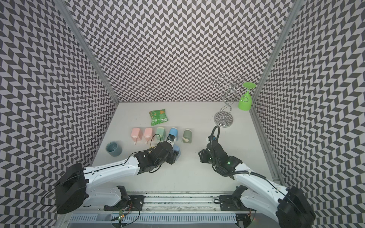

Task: Put the tray back into the pencil sharpener
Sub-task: Place the pencil sharpener at the center of the board.

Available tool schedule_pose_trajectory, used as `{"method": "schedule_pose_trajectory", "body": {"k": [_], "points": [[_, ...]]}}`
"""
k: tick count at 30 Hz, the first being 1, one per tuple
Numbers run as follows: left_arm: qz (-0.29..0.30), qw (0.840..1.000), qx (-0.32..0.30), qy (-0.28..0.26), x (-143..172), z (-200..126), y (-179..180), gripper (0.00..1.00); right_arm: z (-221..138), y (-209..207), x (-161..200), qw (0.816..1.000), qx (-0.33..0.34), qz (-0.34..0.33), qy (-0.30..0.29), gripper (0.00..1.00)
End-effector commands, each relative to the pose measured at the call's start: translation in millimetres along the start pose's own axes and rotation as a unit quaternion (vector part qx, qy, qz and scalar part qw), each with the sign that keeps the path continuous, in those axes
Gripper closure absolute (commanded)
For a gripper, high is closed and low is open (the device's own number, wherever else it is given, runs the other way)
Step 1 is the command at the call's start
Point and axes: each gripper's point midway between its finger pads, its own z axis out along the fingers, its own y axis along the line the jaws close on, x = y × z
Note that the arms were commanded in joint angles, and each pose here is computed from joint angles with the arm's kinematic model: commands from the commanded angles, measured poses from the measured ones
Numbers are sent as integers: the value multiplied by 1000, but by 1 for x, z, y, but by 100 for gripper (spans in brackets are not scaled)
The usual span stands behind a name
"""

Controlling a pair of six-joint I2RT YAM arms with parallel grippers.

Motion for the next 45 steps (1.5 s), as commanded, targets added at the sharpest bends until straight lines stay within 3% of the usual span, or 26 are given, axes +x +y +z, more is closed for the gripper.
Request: {"method": "schedule_pose_trajectory", "body": {"k": [1,6,14,25,33,39,43,45], "points": [[-69,995,-72,-24,-17,2,18,78,0,2,-7,1000,2,-1,-5,72],[-91,989,-112,-22,-16,14,26,75,-1,2,-3,1000,-6,10,-4,72],[-101,987,-124,-19,-17,33,28,65,-3,3,-5,1000,-5,8,-7,72],[-106,987,-122,-8,-11,44,30,32,-7,-1,-1,1000,-3,14,-6,72],[-107,987,-116,-16,-16,37,29,23,-8,0,-1,1000,-5,14,-7,72],[-107,983,-124,-82,-50,-3,30,21,-15,2,-9,1000,-6,10,-24,72],[-132,971,-136,-145,-71,-52,48,21,-37,4,-40,994,-3,11,-105,67],[-145,961,-153,-181,-74,-78,68,16,-54,0,-61,987,14,5,-161,64]]}}
